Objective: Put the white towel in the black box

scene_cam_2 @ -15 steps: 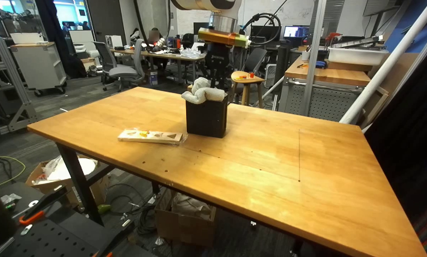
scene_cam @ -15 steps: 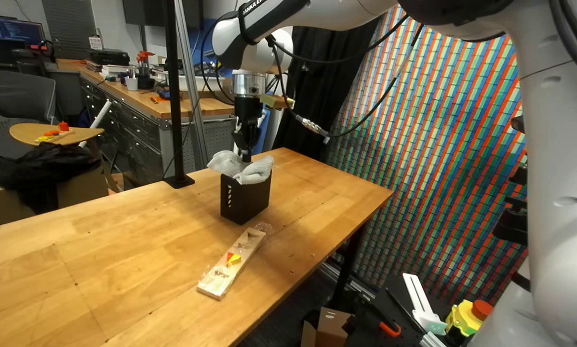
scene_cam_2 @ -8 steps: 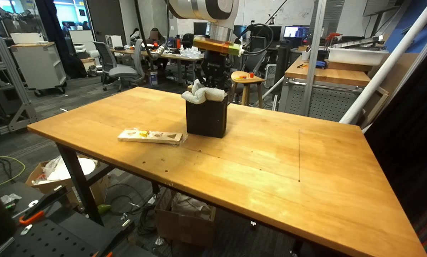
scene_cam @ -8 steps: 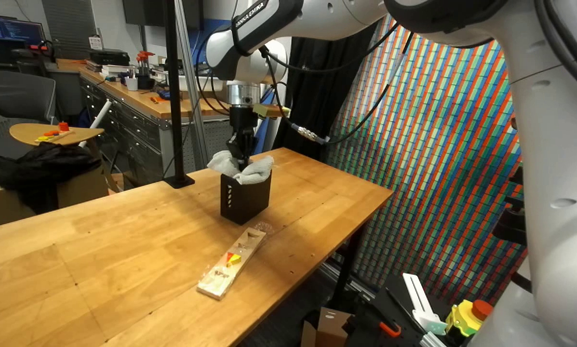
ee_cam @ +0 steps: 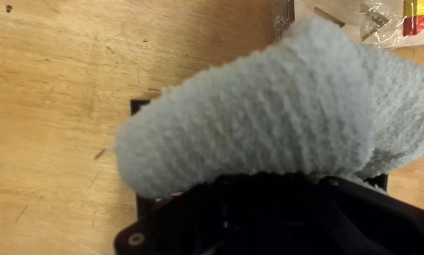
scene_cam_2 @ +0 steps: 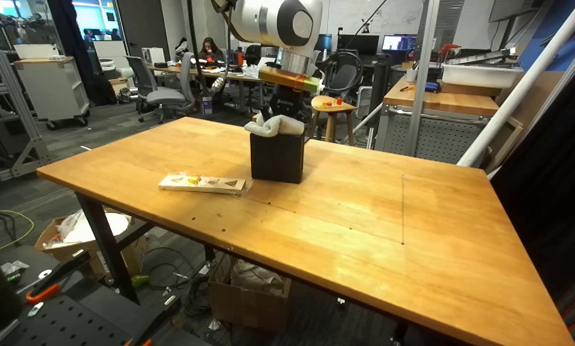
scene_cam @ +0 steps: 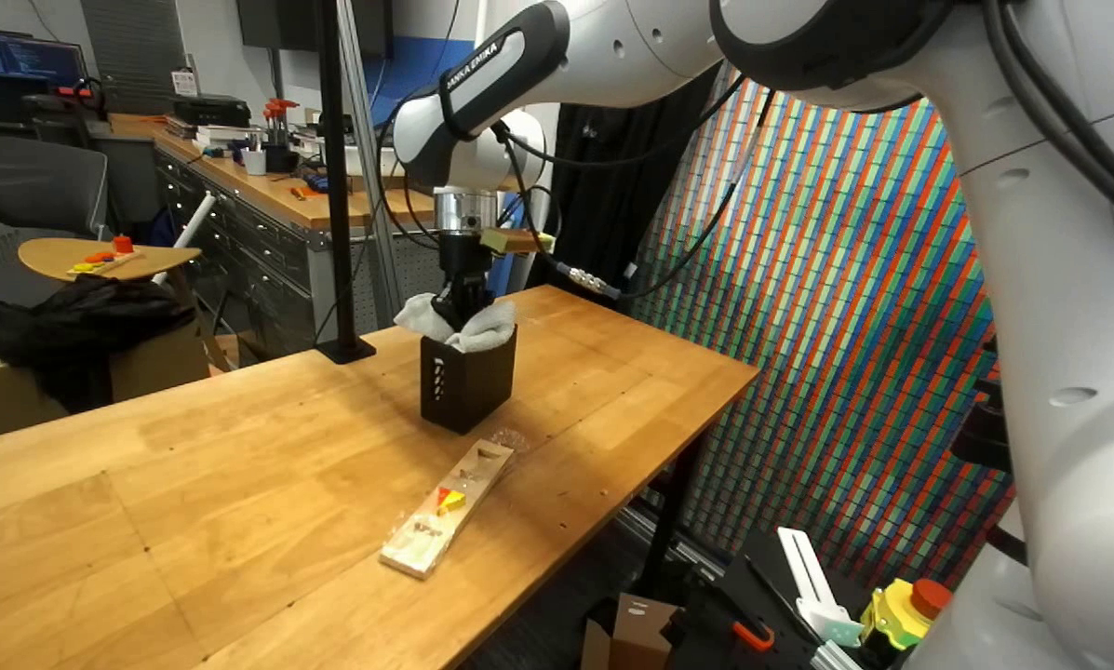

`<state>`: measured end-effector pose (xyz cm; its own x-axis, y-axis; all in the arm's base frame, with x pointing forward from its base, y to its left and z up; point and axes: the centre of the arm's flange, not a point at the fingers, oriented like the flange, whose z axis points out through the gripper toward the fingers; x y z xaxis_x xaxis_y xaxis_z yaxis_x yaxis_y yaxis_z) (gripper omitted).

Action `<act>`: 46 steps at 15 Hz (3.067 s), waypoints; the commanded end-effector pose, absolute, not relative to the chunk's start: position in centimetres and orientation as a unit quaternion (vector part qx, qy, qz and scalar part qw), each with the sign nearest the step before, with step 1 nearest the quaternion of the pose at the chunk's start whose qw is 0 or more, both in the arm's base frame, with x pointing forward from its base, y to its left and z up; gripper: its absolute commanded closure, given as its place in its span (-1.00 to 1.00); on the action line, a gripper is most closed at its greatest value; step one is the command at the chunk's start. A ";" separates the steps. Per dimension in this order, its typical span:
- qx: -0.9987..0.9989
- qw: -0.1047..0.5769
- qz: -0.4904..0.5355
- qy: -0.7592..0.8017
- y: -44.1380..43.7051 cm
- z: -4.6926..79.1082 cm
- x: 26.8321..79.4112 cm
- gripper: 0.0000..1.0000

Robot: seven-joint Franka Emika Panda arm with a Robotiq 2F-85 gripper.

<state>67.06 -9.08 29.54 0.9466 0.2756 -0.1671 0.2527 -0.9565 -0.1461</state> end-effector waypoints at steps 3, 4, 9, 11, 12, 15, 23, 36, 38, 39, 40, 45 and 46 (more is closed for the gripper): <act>-0.986 0.101 0.080 -0.110 -9.3 26.4 67.8 1.00; -0.985 0.109 0.080 -0.106 -9.3 25.9 67.8 1.00; -0.982 0.149 0.059 -0.095 -9.3 25.0 68.1 1.00; -0.983 0.153 0.040 -0.092 -9.5 26.2 67.9 1.00; -0.983 0.155 0.032 -0.091 -9.5 26.7 67.7 1.00; -0.985 0.150 0.023 -0.087 -9.5 28.6 66.4 1.00; -0.989 0.110 -0.002 -0.097 -8.3 36.3 63.2 1.00; -0.991 0.069 -0.003 -0.113 -7.9 41.7 57.4 1.00; -0.991 0.067 0.004 -0.120 -7.8 41.2 57.8 1.00; -0.990 0.066 0.007 -0.124 -7.6 41.0 58.0 1.00; -0.990 0.065 0.010 -0.127 -7.5 40.8 58.2 1.00; -0.988 0.057 0.022 -0.141 -7.3 39.5 59.4 1.00; -0.988 0.058 0.024 -0.142 -7.3 39.2 59.6 1.00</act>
